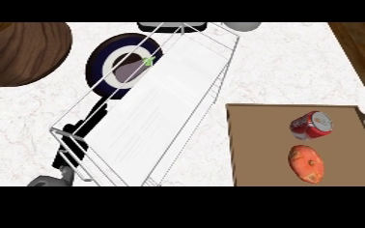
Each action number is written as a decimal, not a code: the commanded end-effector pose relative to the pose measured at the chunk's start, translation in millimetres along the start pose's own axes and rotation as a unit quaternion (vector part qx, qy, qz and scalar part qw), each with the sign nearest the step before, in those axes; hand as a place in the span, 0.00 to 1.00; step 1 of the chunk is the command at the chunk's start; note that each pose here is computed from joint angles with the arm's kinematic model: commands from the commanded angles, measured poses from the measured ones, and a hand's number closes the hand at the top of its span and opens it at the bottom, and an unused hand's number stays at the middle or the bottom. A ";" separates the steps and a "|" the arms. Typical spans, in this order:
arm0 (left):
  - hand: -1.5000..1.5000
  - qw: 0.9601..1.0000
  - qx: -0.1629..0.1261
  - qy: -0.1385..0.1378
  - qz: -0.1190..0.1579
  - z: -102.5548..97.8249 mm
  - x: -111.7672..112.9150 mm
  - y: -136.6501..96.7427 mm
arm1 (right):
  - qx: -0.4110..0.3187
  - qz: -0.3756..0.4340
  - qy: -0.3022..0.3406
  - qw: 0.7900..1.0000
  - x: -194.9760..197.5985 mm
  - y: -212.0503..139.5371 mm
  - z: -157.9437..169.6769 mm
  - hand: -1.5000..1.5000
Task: Pick the squash from the tray and place it in the tiered shelf
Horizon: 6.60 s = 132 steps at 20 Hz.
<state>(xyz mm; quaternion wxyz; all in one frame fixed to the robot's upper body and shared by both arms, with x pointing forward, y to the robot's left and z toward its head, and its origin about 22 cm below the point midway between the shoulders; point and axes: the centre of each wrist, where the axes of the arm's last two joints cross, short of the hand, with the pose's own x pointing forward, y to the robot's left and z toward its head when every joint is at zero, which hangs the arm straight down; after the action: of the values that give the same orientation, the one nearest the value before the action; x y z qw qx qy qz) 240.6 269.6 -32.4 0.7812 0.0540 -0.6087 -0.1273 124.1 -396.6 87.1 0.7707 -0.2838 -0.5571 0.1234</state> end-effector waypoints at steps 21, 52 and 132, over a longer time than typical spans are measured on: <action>0.50 1.000 -0.013 -0.009 -0.011 6.4 2.0 -7.6 | 0.033 0.314 0.233 0.920 103.9 124.2 -34.7 0.00; 0.50 1.000 -0.009 -0.002 -0.001 -6.7 13.5 -9.3 | 0.017 0.379 0.273 0.884 86.5 151.0 -60.3 0.00; 0.50 1.000 -0.020 -0.008 -0.002 -15.4 14.6 0.0 | 0.183 0.276 -0.423 0.844 394.1 266.8 -105.6 1.00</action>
<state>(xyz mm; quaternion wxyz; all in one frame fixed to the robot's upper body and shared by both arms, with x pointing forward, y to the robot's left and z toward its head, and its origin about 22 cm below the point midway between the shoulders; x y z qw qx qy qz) 249.1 262.0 -31.1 0.7770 0.0434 -0.6122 -0.1400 388.8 -41.7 253.6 0.4137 -0.2390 -0.7252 0.4958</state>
